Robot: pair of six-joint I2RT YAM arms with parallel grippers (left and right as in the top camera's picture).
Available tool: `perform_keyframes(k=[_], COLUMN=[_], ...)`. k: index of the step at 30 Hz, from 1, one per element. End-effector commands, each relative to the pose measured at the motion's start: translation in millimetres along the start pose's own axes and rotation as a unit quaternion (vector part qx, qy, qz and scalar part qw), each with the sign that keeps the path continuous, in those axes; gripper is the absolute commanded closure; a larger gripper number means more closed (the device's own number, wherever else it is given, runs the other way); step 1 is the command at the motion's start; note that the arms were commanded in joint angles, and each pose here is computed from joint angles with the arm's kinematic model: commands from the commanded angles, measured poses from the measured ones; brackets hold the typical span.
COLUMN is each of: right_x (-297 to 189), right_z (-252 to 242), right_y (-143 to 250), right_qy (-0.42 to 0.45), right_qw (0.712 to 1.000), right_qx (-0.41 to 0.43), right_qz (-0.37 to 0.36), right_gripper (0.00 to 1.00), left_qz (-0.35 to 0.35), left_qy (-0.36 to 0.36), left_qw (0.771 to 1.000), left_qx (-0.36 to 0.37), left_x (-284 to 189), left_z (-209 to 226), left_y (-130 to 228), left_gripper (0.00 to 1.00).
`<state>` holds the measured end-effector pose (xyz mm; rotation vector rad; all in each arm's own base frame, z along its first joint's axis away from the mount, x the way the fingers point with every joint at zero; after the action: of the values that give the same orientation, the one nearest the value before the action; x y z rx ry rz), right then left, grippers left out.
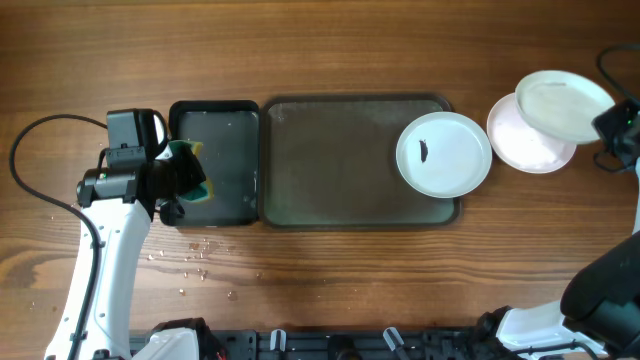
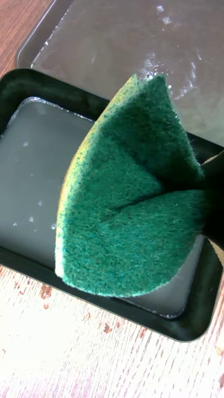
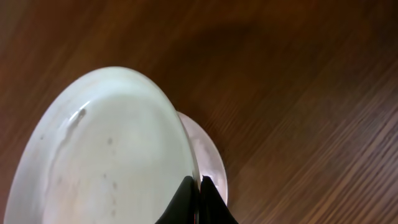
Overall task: Clean dirty plates on tray and stack at the side
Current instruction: 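Open the right gripper to release the plate onto the stack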
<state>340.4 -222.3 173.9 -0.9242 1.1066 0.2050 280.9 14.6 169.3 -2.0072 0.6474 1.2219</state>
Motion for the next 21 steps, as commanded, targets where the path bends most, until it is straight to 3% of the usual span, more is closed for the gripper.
perform_keyframes(k=[1, 10, 14, 17, 20, 21], right_x=[24.6, 51.2, 51.1, 50.3, 48.5, 47.6], right_z=[-5.9, -8.0, -9.5, -9.9, -3.2, 0.9], right_y=[15.5, 30.4, 36.8, 42.6, 51.5, 55.0], right_qy=[0.019, 0.023, 0.027, 0.027, -0.003, -0.021], right_qw=[0.999, 0.998, 0.997, 0.995, 0.993, 0.992], right_qx=[0.021, 0.017, 0.017, 0.017, 0.004, -0.008], right_qz=[0.023, 0.060, 0.076, 0.091, 0.117, 0.127], right_gripper=[0.96, 0.95, 0.44, 0.27, 0.15, 0.15], left_qz=[-0.013, -0.013, -0.013, -0.013, -0.013, -0.013], left_qy=[0.009, 0.009, 0.009, 0.009, 0.009, 0.009], left_qw=[1.000, 1.000, 1.000, 1.000, 1.000, 1.000], left_qx=[0.007, 0.007, 0.007, 0.007, 0.007, 0.007], left_x=[-6.2, -6.2, -6.2, -6.2, -6.2, -6.2], left_z=[-2.2, -2.2, -2.2, -2.1, -2.2, -2.2], left_y=[-2.8, -2.7, -2.7, -2.7, -2.7, -2.7], left_gripper=[0.96, 0.96, 0.96, 0.96, 0.96, 0.96])
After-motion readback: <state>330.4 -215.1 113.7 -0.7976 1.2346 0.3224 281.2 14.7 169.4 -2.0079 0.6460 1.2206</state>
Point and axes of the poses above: each gripper's point midway between its finger pads, its own x axis out along the fingers, its own z axis along the line the jaws close on, y = z × x, the point moved 5 cm from there along -x, back along the fingers, and after that the axes turned 13 degrees about -x, right-handed, at the moved point
